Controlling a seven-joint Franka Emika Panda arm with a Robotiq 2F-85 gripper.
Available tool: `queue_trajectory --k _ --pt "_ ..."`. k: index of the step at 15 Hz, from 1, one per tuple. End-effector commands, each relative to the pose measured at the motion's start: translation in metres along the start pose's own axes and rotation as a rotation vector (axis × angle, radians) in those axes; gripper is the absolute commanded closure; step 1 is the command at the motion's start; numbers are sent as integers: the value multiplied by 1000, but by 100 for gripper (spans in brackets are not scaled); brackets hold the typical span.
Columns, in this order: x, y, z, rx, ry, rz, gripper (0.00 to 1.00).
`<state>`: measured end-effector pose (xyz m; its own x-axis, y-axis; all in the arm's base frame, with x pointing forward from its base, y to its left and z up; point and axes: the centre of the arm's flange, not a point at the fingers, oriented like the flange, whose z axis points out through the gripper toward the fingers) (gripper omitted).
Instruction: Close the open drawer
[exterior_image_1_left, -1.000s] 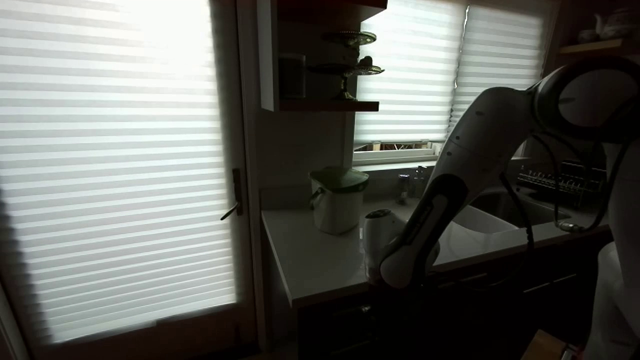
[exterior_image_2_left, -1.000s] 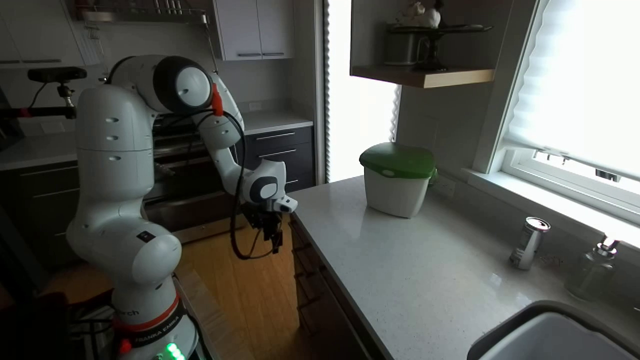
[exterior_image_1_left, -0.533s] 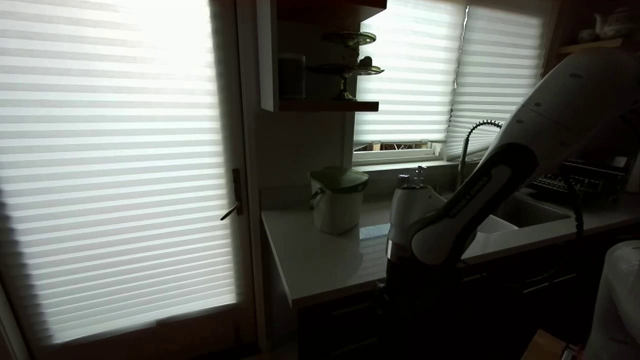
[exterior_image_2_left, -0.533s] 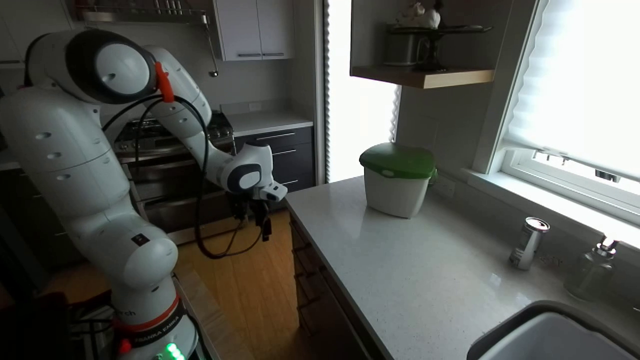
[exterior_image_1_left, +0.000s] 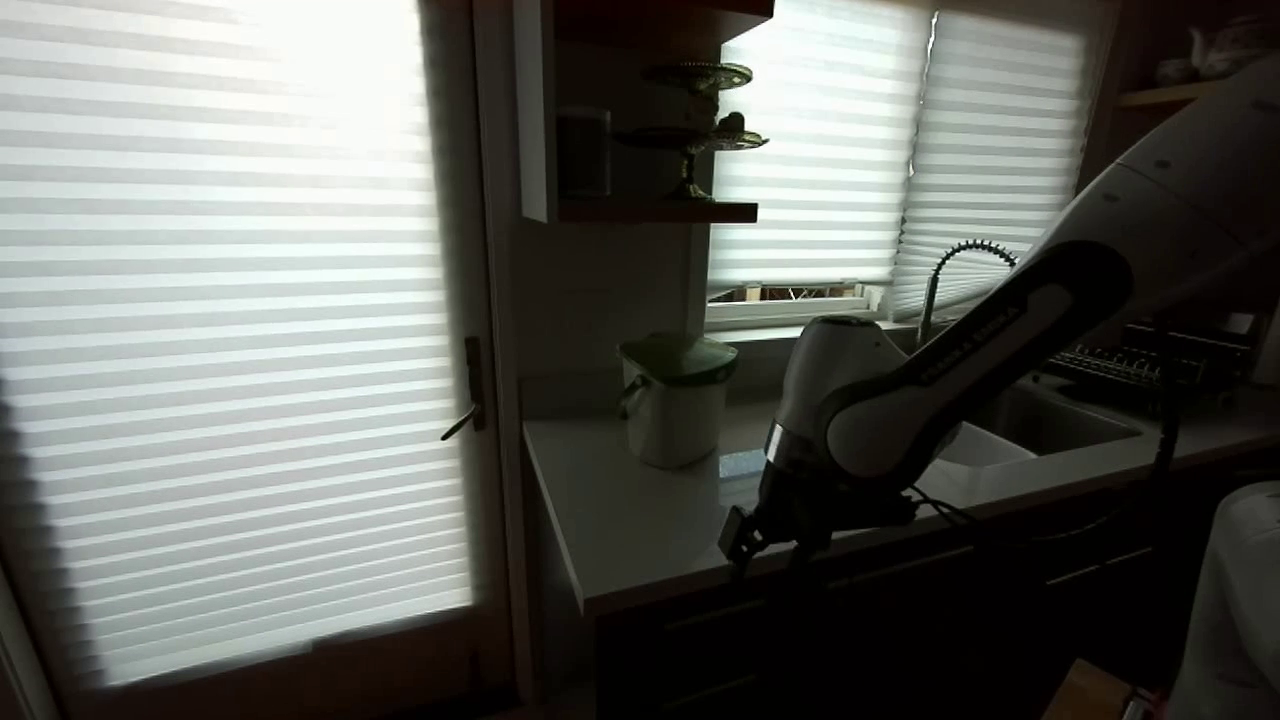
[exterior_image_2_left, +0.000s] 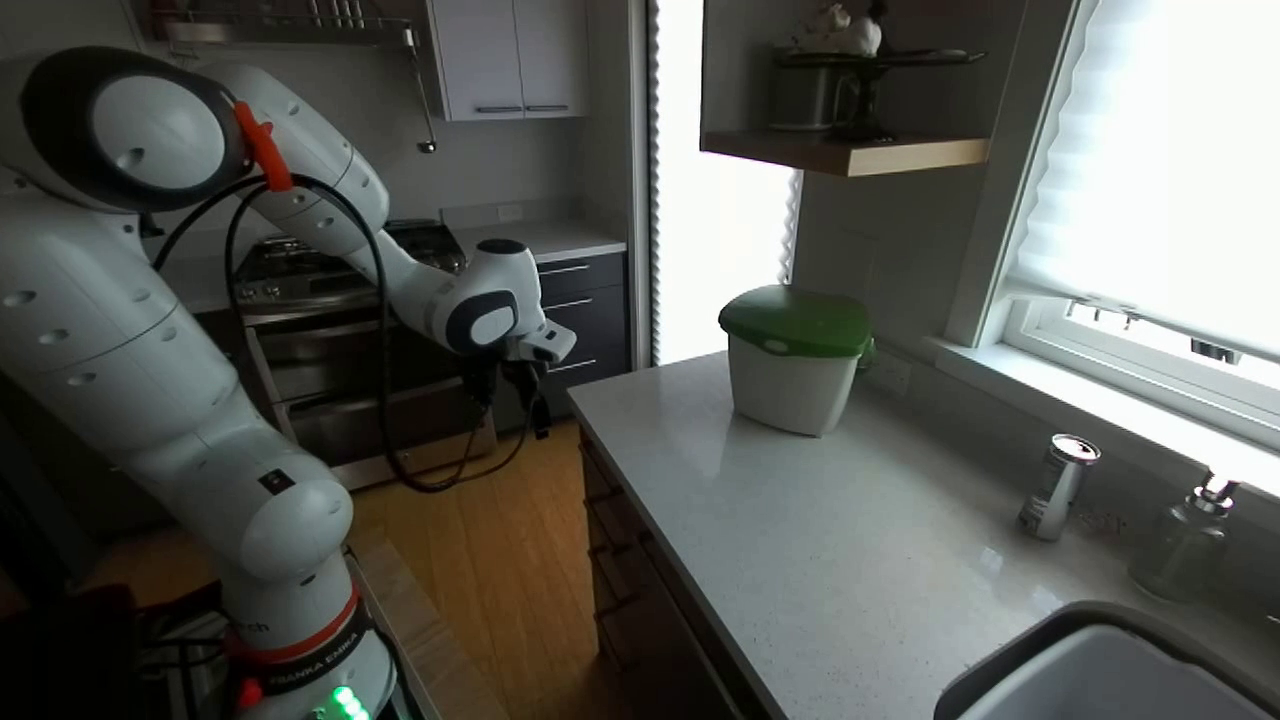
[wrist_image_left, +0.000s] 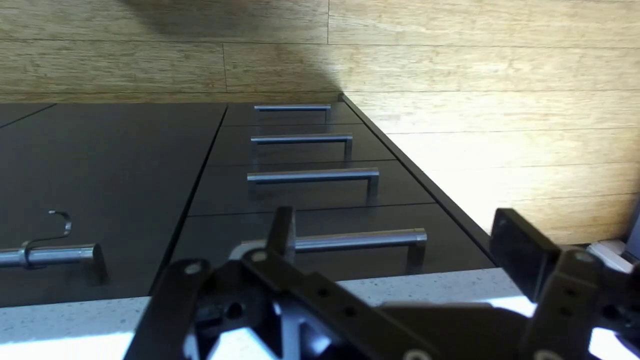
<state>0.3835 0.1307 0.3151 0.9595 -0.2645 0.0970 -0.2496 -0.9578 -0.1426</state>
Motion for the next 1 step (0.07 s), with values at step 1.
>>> queue_trajectory --k 1 --pt "0 0 0 0 0 0 0"
